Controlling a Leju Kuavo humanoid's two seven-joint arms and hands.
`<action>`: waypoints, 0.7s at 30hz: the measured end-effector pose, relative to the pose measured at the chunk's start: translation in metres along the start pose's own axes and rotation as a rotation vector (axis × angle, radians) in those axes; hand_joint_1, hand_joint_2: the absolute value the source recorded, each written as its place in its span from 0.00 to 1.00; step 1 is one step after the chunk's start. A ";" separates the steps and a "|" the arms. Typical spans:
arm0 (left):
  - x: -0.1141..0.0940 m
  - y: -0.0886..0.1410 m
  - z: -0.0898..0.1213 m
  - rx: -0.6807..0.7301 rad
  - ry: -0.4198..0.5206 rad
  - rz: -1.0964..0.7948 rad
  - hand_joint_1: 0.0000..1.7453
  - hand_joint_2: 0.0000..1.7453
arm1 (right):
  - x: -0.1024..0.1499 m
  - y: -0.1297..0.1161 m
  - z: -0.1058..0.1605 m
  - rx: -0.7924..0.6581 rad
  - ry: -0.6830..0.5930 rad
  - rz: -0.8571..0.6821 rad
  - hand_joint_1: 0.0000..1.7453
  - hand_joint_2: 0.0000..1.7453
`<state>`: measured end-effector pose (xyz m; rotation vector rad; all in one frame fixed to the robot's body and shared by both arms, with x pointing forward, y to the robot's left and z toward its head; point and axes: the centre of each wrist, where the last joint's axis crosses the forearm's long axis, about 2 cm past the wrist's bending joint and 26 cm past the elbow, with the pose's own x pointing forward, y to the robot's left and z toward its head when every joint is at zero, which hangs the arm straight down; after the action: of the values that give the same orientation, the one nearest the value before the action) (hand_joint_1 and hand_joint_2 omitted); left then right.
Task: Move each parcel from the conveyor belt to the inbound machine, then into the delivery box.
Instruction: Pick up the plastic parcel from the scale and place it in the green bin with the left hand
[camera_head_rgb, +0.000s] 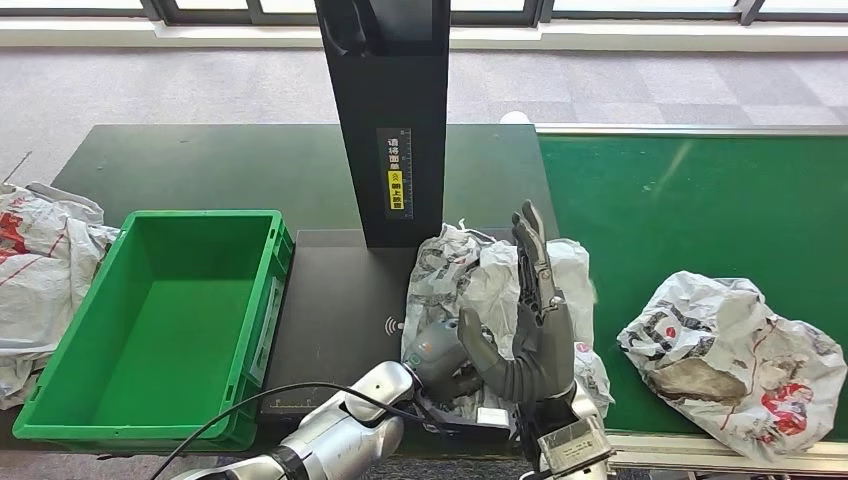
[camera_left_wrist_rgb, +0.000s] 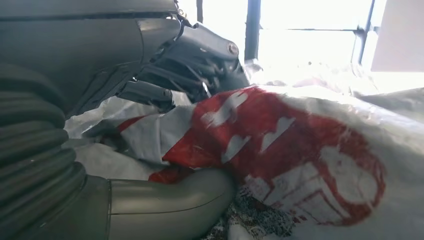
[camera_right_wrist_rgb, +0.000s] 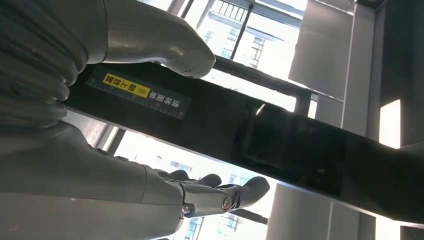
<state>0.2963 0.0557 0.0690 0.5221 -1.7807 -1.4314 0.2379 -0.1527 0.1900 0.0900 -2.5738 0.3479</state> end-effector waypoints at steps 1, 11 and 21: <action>-0.001 0.000 0.000 0.017 0.005 -0.009 1.00 1.00 | 0.000 0.000 0.000 -0.001 0.000 0.001 0.00 1.00; -0.002 0.002 0.002 0.092 0.021 -0.071 1.00 1.00 | 0.000 0.000 0.001 -0.009 0.002 0.007 0.00 1.00; -0.010 0.049 0.007 0.435 0.012 -0.132 1.00 1.00 | 0.001 0.001 0.002 -0.013 0.006 0.015 0.00 1.00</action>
<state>0.3045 0.0814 0.1113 0.8828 -2.0888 -1.1181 0.2360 -0.1526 0.1884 0.0645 -2.5716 0.3366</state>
